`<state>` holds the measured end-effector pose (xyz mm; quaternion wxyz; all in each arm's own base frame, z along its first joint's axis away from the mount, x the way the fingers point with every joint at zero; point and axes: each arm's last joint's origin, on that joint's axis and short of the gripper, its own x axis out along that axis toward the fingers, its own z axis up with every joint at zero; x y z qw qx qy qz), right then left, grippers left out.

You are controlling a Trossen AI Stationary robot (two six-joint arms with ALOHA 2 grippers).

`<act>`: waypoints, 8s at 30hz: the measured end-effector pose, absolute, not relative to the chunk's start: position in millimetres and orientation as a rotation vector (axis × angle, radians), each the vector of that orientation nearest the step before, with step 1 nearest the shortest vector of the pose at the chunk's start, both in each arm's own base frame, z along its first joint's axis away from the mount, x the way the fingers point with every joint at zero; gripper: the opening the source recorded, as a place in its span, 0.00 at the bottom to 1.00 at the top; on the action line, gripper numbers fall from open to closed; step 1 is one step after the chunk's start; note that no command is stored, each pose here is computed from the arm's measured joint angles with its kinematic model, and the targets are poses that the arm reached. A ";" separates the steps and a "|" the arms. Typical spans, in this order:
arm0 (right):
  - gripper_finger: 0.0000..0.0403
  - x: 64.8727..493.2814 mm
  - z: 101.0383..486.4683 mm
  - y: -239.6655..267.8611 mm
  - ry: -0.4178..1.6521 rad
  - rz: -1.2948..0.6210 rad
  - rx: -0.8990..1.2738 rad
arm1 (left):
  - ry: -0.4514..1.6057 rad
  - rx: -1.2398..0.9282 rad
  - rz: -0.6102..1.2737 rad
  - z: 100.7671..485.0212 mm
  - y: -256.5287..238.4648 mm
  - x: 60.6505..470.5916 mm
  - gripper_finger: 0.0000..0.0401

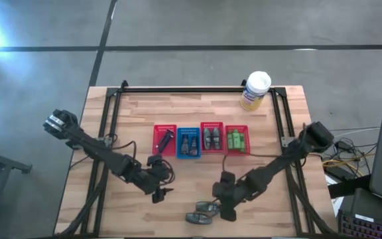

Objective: Pick & Place Travel size toiletries
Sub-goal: Put the gray deodorant into the middle red bin

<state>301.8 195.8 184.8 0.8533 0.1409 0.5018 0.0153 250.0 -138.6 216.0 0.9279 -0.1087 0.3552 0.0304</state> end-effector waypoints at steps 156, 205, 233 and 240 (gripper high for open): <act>0.82 192.5 253.0 176.5 1.185 -0.532 0.132 | 0.992 -0.113 -0.261 178.7 -253.5 392.0 0.90; 0.76 129.9 279.5 160.1 0.646 -0.824 0.448 | 0.231 -0.894 0.775 246.6 -64.5 450.7 0.51; 0.70 96.1 273.2 92.8 0.537 -0.846 0.590 | 0.132 -1.219 0.759 211.9 -8.5 452.9 0.51; 0.72 97.1 271.2 94.0 0.539 -0.851 0.575 | 0.169 -1.275 0.768 200.3 -10.2 448.2 0.51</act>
